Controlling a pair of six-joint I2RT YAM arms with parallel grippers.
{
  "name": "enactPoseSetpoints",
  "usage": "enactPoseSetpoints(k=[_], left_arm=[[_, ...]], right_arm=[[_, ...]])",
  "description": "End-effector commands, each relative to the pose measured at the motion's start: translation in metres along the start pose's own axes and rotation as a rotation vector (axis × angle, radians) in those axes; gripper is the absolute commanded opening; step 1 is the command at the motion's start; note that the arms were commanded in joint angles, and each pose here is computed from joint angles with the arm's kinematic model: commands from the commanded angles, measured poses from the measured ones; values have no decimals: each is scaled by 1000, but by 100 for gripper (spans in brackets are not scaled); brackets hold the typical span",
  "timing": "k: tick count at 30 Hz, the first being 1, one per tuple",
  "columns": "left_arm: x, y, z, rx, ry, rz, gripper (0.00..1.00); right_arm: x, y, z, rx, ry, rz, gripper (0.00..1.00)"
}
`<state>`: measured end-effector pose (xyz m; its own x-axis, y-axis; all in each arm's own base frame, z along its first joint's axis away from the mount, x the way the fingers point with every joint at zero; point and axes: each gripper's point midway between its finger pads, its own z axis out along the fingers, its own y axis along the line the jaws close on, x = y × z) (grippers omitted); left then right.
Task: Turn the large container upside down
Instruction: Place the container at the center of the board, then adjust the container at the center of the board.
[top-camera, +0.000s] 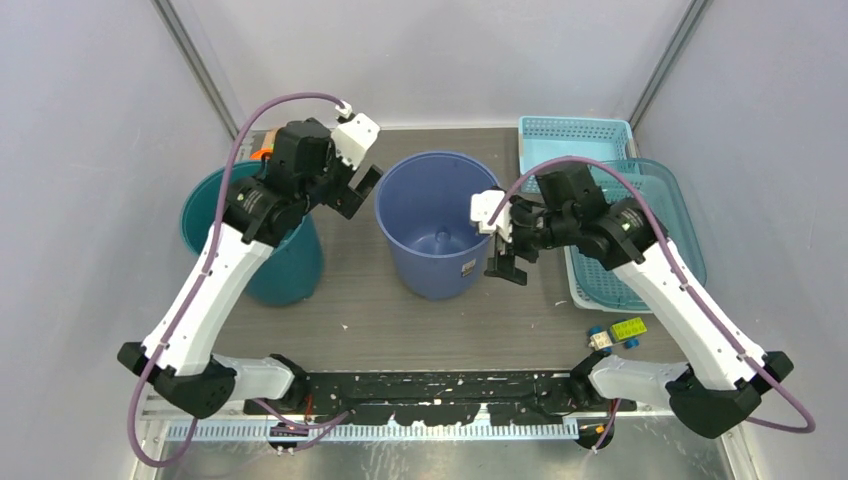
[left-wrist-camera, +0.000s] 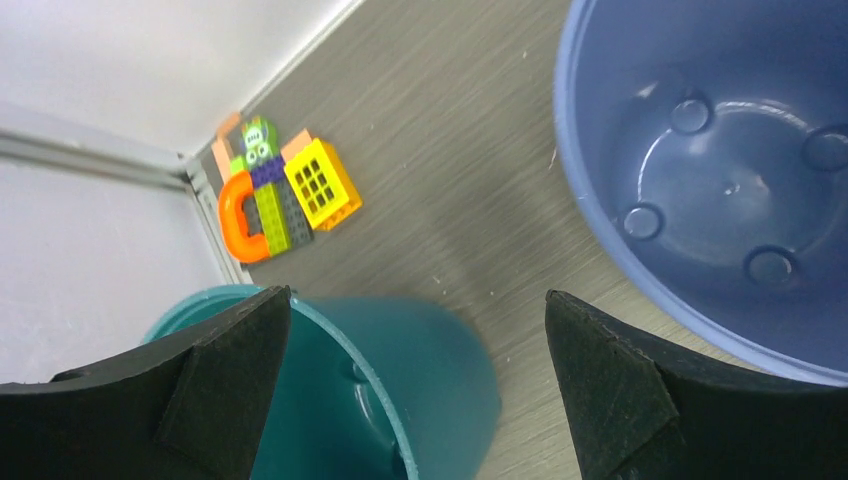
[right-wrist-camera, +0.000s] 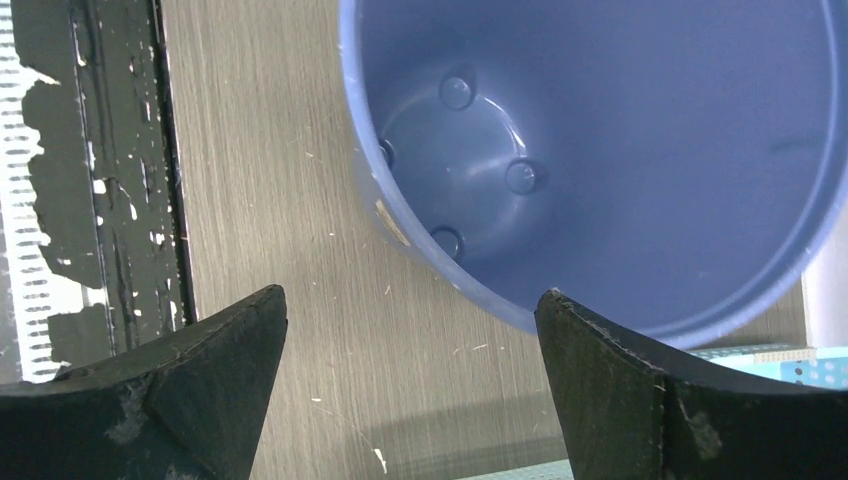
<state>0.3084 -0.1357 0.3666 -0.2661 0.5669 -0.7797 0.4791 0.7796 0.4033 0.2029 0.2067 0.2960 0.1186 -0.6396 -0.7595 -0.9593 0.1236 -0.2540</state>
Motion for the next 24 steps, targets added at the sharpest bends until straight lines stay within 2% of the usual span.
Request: enactPoseSetpoints(k=[1,8,14,24], left_arm=[[4,12,17,-55,7,-85,100],[31,42,60,-192,143,-182,100],[60,43,90,-235,252,-220,100],[109,44,82,-269,435,-210,99]], right_arm=[[-16,-10,4,58,29,-81,97],[-35,-10,23,41,34,-90,96],[-22,0,38,14,65,-107,96],[-18,12,44,-16,68,-114,96]])
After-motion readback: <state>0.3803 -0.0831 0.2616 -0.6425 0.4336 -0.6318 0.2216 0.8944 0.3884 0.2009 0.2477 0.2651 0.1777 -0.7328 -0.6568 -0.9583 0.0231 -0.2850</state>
